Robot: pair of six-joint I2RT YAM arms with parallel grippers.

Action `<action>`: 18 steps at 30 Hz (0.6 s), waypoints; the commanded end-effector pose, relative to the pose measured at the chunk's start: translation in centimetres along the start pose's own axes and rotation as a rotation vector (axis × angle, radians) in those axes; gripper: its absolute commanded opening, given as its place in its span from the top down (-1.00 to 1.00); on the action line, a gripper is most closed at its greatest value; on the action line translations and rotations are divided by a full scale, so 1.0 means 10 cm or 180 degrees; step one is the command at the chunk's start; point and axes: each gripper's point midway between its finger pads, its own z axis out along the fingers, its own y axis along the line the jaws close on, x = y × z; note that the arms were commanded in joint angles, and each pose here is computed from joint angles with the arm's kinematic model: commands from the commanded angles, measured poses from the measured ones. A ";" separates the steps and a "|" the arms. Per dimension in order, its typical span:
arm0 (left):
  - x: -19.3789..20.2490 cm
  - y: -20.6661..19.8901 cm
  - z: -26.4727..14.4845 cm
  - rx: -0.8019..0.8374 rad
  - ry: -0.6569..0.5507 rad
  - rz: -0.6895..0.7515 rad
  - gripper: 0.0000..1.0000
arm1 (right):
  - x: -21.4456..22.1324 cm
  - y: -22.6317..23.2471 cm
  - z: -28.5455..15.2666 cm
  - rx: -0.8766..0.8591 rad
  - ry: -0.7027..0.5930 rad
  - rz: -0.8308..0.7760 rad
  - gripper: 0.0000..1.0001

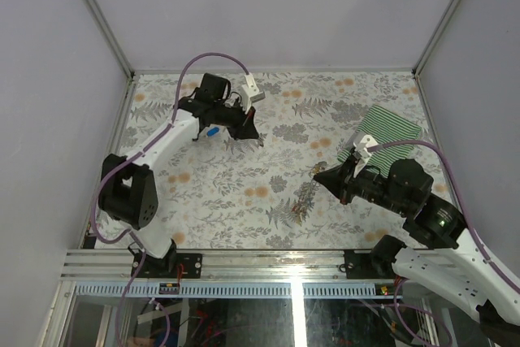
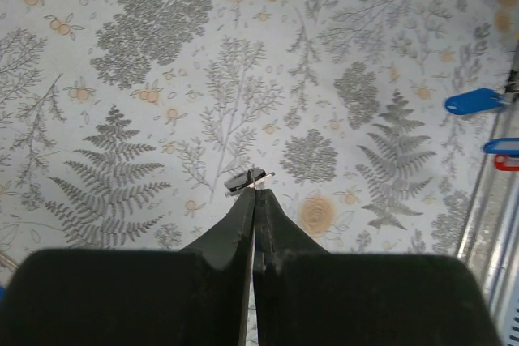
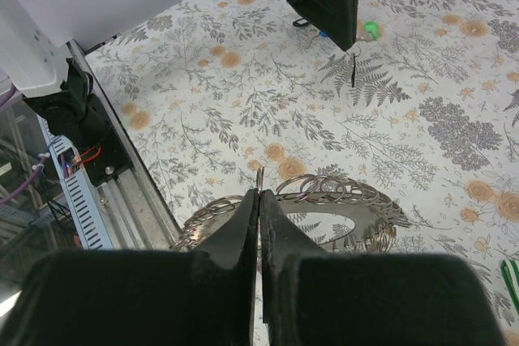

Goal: Put the keys on the keyring

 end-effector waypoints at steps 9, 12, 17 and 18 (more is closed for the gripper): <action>0.31 -1.23 0.40 0.0515 -0.0147 -0.0414 1.00 | -0.45 0.00 -0.08 0.0049 -0.0417 -0.0280 1.00; 0.52 -1.53 0.62 0.0677 -0.0074 -0.0554 1.00 | -0.44 -0.01 -0.09 0.0067 -0.0417 -0.0278 1.00; 0.83 -1.82 0.85 0.0809 0.0063 -0.0819 1.00 | -0.41 0.00 -0.10 0.0067 -0.0392 -0.0246 1.00; 0.87 -1.82 0.88 0.0795 0.0052 -0.0887 1.00 | -0.40 -0.01 -0.10 0.0072 -0.0387 -0.0241 1.00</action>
